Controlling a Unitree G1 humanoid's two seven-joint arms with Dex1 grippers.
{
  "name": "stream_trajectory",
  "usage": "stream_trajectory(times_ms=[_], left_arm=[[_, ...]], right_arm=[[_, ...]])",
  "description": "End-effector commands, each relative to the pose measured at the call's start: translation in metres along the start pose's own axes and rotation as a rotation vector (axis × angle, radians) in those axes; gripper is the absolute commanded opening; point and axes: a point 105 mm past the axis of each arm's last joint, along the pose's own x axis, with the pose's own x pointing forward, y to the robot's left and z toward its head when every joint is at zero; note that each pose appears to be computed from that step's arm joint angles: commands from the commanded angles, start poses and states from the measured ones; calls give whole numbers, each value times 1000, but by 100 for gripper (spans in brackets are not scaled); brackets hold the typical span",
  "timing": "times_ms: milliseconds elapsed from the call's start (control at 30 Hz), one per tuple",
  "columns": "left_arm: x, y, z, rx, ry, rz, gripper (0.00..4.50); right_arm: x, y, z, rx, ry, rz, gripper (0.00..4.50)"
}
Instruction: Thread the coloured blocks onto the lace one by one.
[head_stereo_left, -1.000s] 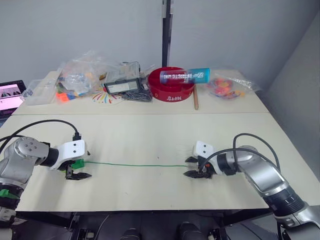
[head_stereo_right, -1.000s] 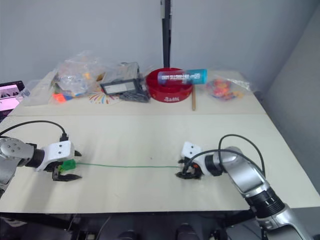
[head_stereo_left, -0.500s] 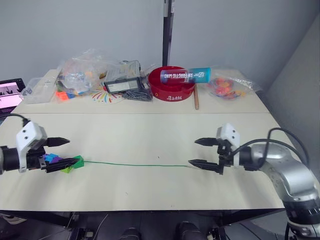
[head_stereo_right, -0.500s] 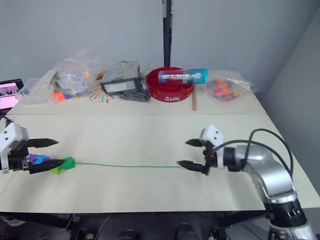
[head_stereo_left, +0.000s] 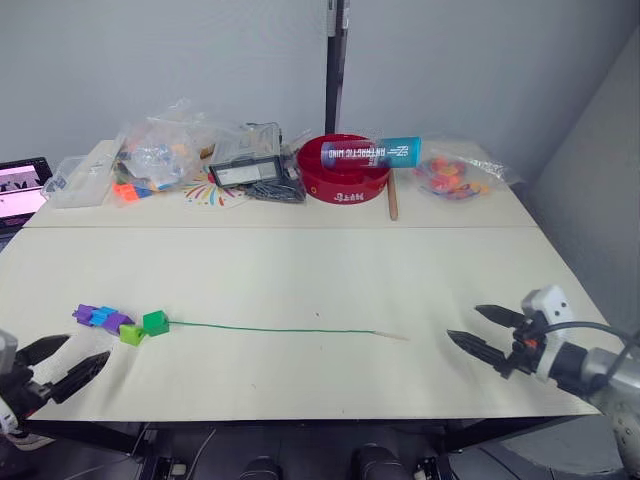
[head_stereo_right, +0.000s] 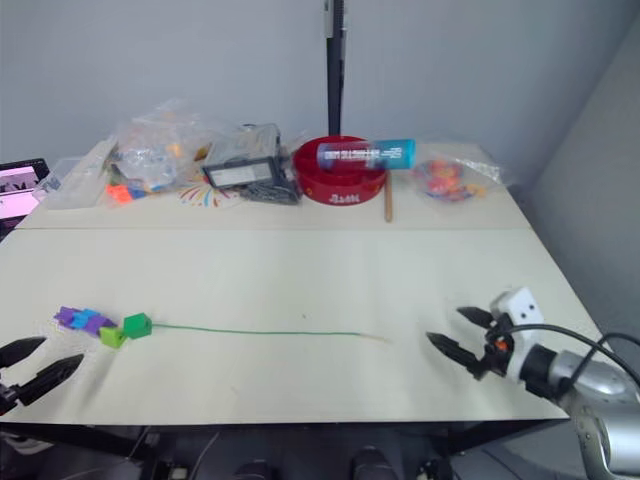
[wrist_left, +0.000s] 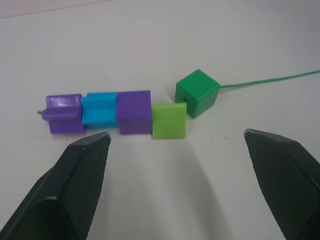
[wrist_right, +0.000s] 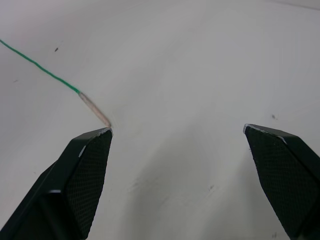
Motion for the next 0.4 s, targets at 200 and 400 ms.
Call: stream_trajectory(times_ms=[200,400], left_arm=[[8,-1,10,59,-24,-26,450],[13,-1,8,52,-20,-41,450]], right_arm=[[3,5,2,-35,-28,22,445],[3,6,0,-30,-24,21,445]])
